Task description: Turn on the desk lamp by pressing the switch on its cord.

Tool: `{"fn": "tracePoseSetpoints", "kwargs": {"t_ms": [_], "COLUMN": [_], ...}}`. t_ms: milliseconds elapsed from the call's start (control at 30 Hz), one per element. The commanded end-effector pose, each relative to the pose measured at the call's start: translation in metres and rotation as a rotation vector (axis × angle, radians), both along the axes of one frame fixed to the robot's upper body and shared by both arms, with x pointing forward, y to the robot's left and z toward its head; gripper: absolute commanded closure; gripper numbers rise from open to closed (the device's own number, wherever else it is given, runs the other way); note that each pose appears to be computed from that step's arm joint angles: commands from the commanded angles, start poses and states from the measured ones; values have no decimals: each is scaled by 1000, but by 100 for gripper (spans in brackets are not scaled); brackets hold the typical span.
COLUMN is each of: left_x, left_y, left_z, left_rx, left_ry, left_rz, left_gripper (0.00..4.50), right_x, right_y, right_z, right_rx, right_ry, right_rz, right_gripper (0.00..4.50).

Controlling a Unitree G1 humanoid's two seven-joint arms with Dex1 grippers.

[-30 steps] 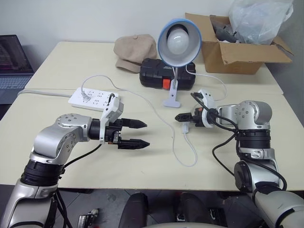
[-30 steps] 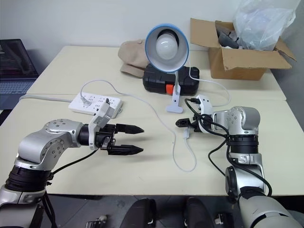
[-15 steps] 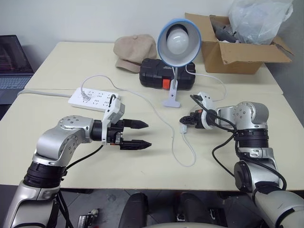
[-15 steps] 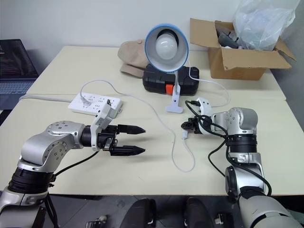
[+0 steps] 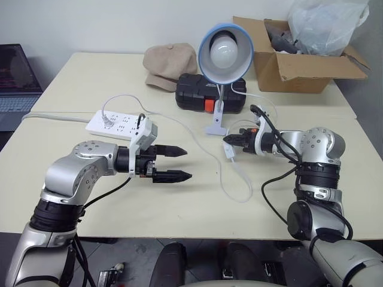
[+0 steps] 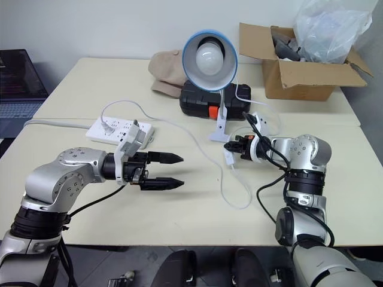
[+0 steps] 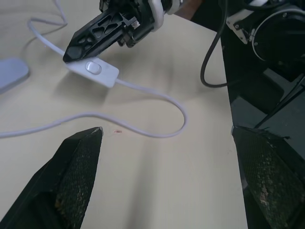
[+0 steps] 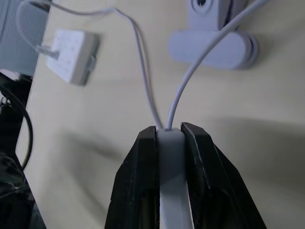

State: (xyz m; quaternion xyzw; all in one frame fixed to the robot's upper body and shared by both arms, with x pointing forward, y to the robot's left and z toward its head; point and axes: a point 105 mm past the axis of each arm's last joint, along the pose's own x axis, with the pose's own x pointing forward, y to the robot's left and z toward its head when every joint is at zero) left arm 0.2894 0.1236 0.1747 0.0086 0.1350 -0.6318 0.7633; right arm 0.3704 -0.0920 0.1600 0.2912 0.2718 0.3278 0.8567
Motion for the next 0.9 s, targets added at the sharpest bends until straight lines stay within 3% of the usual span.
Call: {"fn": "tracePoseSetpoints", "kwargs": {"t_ms": [33,167,367,900], "left_x": [10,14,5,4], "left_y": [-5,-19,-38,-55], "left_z": [28,39,42,44], "left_rx": [-141,-289,-383,-442], "left_ry": [19,152,335,415], "left_rz": [37,28,-65,-117], "left_gripper": [0,0,0,0], "right_x": [-12,-30,-57,-74], "right_y": [0,5,16,25], "right_z": [46,56,71,79], "right_rx": [194,284,344,339], "right_ry": [-210,-267,-343,-371], "right_rz": [-6,41,177,284], "right_gripper": [413,413,413,413]}}
